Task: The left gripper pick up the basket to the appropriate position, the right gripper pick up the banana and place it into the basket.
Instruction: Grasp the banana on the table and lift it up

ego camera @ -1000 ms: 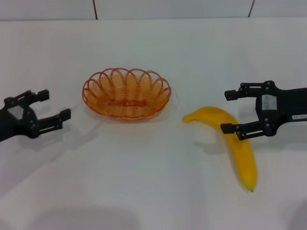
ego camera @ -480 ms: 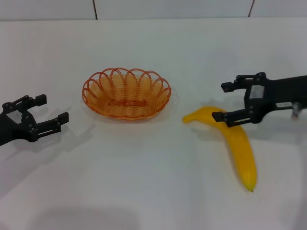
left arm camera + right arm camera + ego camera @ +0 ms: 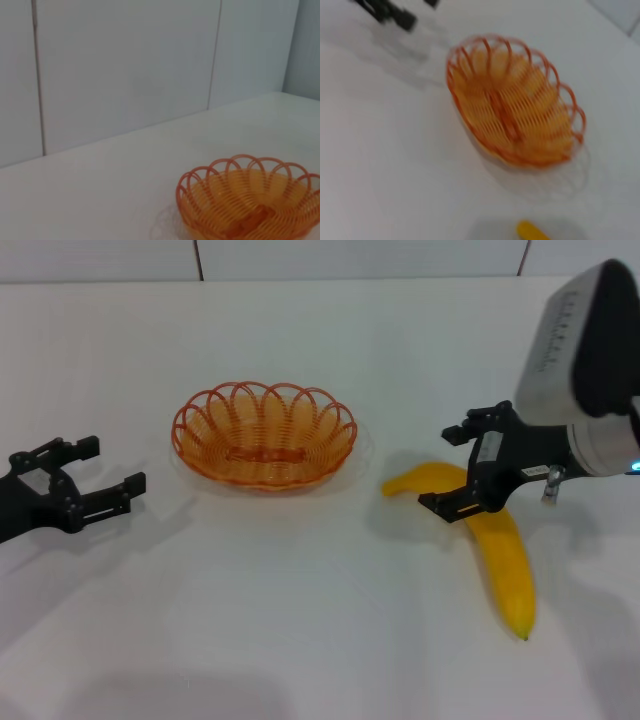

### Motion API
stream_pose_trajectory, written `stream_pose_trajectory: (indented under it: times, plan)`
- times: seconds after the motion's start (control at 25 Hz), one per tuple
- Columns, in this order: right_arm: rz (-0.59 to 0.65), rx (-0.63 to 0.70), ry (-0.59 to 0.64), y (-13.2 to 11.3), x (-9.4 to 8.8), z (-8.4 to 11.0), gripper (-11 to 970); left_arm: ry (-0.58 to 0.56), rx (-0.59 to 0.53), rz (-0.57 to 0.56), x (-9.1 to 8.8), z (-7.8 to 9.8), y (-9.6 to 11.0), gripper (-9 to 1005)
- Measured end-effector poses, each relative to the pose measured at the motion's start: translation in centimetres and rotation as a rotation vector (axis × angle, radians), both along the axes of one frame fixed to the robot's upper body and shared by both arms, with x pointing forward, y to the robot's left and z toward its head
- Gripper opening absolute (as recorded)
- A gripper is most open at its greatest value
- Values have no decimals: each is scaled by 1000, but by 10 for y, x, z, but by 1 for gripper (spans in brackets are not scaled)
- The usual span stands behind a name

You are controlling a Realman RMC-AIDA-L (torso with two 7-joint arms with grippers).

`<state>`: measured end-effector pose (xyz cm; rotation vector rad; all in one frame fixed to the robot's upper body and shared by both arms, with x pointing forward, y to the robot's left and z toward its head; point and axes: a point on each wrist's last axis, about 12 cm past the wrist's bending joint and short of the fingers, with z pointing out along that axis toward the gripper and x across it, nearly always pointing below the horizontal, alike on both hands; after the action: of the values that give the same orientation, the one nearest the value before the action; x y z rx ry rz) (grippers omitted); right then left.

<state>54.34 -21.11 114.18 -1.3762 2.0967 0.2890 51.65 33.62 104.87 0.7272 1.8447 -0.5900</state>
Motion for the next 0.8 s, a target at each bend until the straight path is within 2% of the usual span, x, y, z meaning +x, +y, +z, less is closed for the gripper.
stream_pose_trajectory:
  times: [0.24,0.44,0.8]
  plan:
    - [-27,-96,20,8,10,-6,880,-2,0,-7,5,1,-3,874]
    - [-31,-123,41,12,19,-12,880,-8,6,-10,6,1,-5,874]
    - [-35,-158,70,13,25,-20,880,-8,6,-12,7,1,-5,875]
